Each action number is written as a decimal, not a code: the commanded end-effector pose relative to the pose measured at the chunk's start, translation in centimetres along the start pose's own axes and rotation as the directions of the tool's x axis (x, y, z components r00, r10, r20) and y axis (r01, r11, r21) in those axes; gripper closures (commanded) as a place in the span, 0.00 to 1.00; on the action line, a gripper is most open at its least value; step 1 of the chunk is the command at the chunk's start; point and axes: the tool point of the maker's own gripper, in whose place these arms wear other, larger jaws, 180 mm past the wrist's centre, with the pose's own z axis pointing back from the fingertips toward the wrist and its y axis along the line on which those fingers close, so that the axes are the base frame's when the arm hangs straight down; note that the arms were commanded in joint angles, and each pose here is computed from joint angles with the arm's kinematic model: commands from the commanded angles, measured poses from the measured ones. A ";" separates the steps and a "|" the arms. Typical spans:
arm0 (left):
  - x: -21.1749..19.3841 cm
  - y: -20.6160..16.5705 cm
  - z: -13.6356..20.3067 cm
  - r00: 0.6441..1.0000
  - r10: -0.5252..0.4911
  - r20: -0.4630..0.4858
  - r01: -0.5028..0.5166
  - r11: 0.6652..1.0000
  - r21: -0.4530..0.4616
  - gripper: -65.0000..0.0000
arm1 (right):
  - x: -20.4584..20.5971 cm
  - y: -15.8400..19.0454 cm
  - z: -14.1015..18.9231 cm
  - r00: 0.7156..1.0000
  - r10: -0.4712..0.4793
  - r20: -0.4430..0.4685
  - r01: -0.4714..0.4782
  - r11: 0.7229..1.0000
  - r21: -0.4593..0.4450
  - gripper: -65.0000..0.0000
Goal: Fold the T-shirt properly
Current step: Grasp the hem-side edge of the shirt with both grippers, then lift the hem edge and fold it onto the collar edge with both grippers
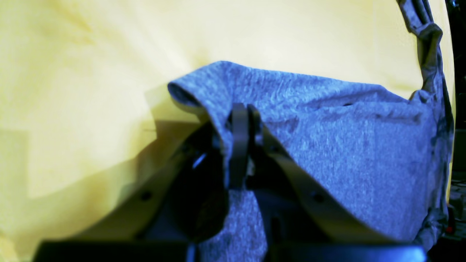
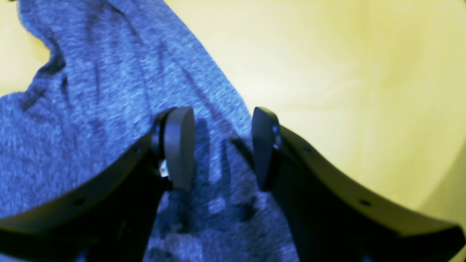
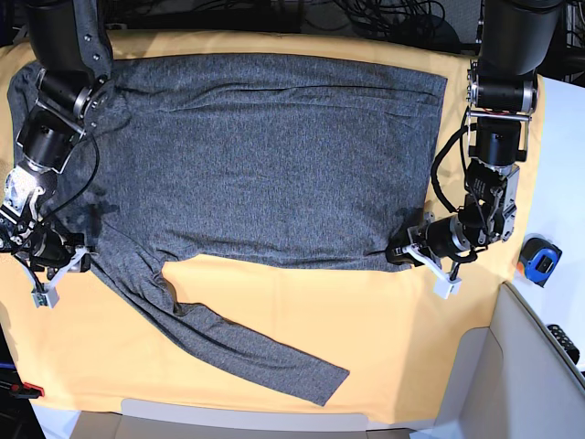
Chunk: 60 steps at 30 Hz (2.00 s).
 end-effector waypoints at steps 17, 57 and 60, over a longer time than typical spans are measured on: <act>0.7 -0.3 0.2 1.000 -0.013 0.014 0.013 1.000 -0.006 1.00 | -1.3 -3.4 1.0 0.999 0.002 0.037 0.000 0.999 -0.054 0.38; 1.4 -3.5 1.3 0.989 -0.120 0.088 0.126 0.990 -0.066 1.00 | -0.8 -2.6 0.9 0.992 0.017 0.128 -0.011 0.999 -0.050 1.00; 1.5 -4.5 1.7 0.982 -0.153 0.108 0.162 0.983 -0.082 1.00 | -0.8 -3.0 1.8 0.988 0.054 0.141 -0.043 0.996 -0.082 1.00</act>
